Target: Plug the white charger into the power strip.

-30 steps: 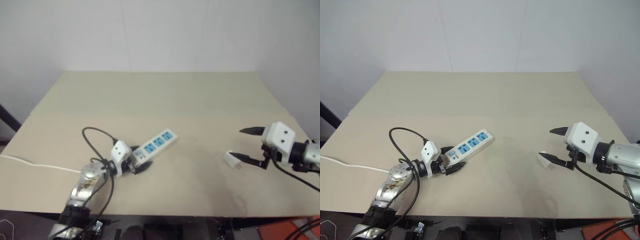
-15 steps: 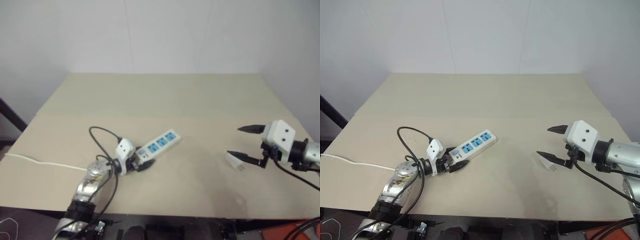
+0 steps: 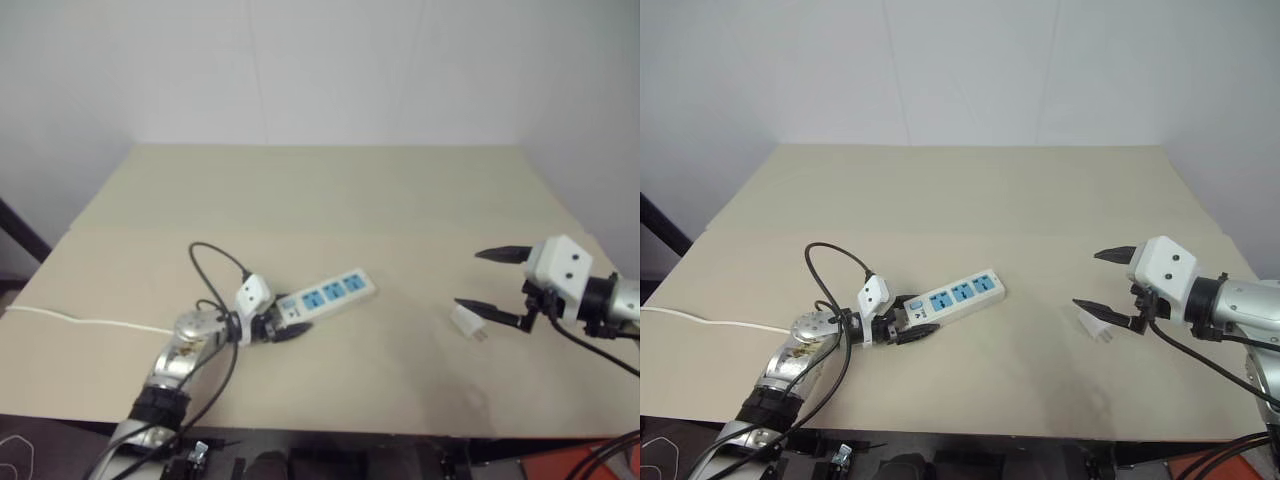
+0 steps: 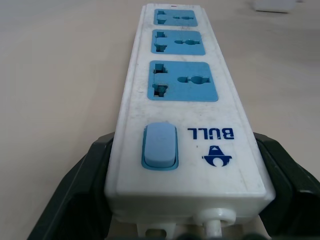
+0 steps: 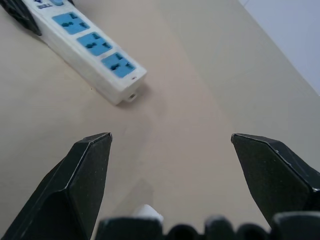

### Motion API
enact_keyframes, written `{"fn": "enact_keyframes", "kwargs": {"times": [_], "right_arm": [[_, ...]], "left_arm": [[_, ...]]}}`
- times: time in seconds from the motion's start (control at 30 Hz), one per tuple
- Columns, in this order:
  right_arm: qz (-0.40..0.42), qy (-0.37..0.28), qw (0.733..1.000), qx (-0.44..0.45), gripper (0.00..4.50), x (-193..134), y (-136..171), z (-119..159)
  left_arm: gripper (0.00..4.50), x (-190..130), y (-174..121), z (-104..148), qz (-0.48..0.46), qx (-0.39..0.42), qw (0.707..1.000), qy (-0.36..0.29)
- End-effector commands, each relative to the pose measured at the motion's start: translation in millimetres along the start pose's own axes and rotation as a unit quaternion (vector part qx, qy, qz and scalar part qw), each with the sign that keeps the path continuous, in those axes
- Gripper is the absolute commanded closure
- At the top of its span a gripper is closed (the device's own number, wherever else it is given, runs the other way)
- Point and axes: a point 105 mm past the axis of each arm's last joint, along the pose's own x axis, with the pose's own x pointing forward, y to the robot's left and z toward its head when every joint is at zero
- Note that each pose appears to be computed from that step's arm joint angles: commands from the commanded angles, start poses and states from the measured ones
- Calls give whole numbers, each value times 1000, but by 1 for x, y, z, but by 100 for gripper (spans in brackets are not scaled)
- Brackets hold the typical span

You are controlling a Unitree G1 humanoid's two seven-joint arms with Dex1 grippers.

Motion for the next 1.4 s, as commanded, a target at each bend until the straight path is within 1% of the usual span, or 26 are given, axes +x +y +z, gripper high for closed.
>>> {"fn": "enact_keyframes", "kwargs": {"times": [0.03, 0.13, 0.37, 0.47, 0.53, 0.6, 0.67, 0.73, 0.8, 0.87, 0.93, 1.07, 1.17, 1.23, 1.4], "right_arm": [[-14, -20, 1000, -15, 0, -5, -10, 14], [-15, -21, 1000, -13, 0, -5, -10, 14], [1, -32, 999, 4, 0, -1, -2, 17], [-10, -45, 997, 55, 0, 11, 2, 18], [-20, -37, 994, 100, 0, 21, 3, 18], [-36, 11, 987, 158, 0, 31, 0, 10], [-57, 66, 972, 217, 0, 38, -8, 4], [-79, 116, 950, 281, 0, 42, -20, 0], [-90, 154, 929, 325, 0, 43, -29, 0], [-103, 211, 896, 377, 0, 42, -39, -6], [-91, 264, 870, 405, 0, 42, -46, -12], [-79, 333, 845, 410, 0, 37, -52, -19], [-60, 384, 831, 398, 0, 32, -46, -28], [-50, 414, 818, 395, 0, 31, -41, -39], [-21, 448, 809, 379, 0, 35, -35, -55]], "left_arm": [[118, -2, -14, 18, -79, 34, 996, -23], [118, -1, -28, 18, -126, 37, 991, -22], [118, 6, -37, 1, -149, 40, 988, 3], [118, 6, -34, -10, -147, 57, 987, 21], [118, 5, -33, -14, -149, 61, 987, 24], [118, 5, -35, -16, -159, 67, 985, 25], [118, 5, -36, -16, -169, 69, 983, 23], [118, 6, -37, -15, -179, 68, 981, 17], [118, 8, -38, -14, -184, 68, 980, 11], [118, 8, -39, -14, -192, 71, 979, 9], [118, 8, -40, -16, -200, 72, 977, 13], [118, 9, -42, -18, -204, 71, 976, 15], [118, 11, -42, -18, -202, 67, 977, 14], [118, 12, -42, -18, -199, 65, 978, 12], [118, 14, -44, -18, -195, 61, 979, 9]]}}
